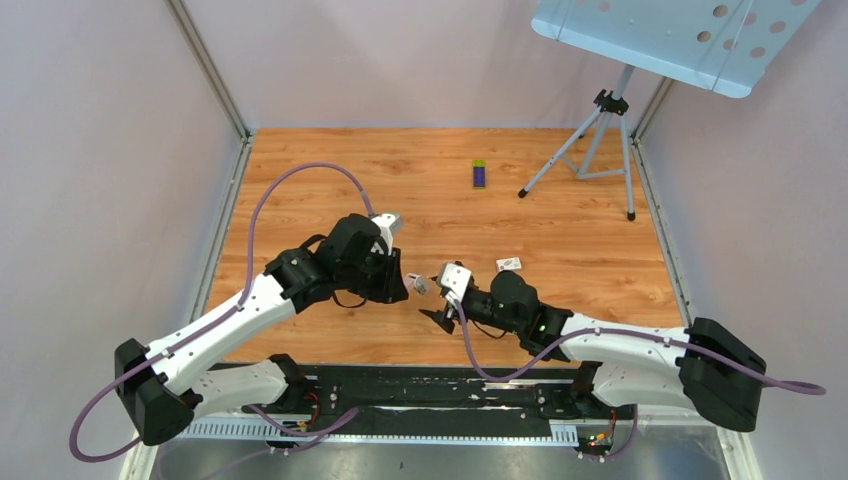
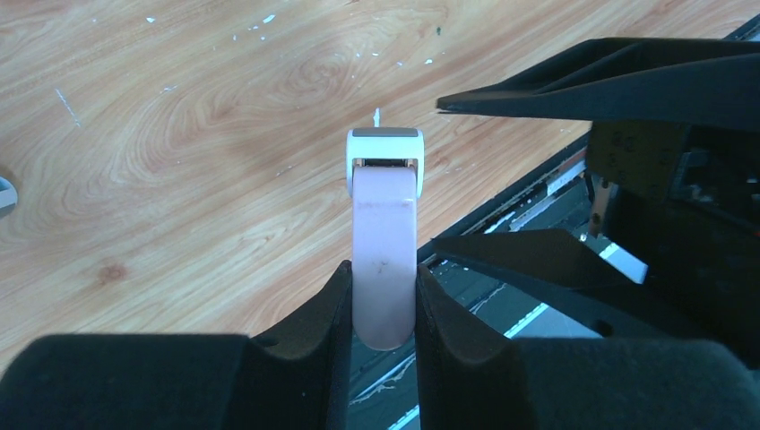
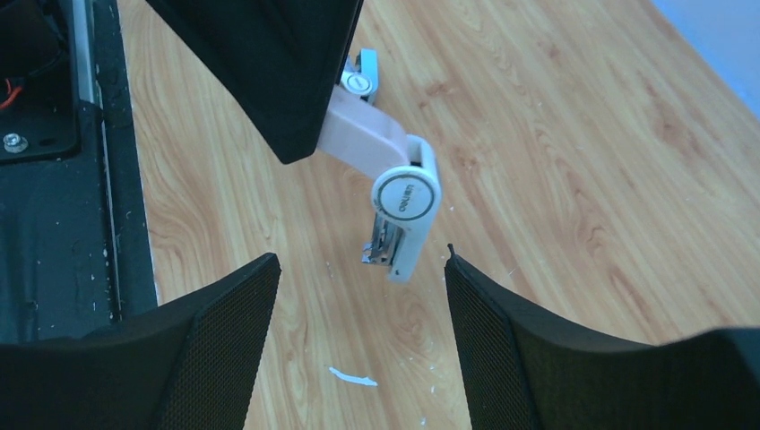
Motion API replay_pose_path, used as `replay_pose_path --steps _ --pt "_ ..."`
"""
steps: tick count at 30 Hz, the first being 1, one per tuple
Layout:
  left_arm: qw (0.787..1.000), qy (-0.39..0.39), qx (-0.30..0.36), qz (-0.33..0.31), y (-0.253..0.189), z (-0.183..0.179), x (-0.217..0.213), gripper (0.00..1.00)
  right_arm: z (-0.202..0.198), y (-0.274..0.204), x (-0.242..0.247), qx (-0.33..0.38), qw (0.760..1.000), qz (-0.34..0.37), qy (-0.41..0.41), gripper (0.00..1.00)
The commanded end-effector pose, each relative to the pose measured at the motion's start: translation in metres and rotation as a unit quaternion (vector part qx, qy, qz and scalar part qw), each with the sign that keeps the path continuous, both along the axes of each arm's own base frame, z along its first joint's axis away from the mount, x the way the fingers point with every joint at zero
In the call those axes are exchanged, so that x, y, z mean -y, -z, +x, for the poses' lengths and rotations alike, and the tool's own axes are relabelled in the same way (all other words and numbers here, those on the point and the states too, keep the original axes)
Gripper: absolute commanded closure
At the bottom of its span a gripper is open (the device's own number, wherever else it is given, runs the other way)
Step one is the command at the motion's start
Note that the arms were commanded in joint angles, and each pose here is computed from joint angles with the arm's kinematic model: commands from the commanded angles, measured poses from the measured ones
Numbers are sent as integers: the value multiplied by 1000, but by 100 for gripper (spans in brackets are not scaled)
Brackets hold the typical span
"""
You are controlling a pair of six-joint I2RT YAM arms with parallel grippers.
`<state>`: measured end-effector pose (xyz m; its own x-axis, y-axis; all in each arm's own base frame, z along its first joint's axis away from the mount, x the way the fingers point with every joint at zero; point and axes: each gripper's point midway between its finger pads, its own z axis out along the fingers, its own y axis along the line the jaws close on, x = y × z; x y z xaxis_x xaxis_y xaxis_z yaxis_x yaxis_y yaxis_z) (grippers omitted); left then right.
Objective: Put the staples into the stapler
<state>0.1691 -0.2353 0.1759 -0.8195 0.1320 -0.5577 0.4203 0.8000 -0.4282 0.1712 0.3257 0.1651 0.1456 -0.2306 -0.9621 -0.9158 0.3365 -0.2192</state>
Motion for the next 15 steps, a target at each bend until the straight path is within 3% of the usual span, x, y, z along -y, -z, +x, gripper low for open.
replay_pose_path --steps 1,10,15 --pt "999 13 11 -28 -18 3 9 100 0 0 -11 -10 1000 10 7 27" --pt "999 26 1 -23 -15 -4 7 100 18 -7 -17 34 999 21 35 28" --pt "999 33 -4 -25 -15 -6 8 100 20 -6 -20 44 998 20 32 49"
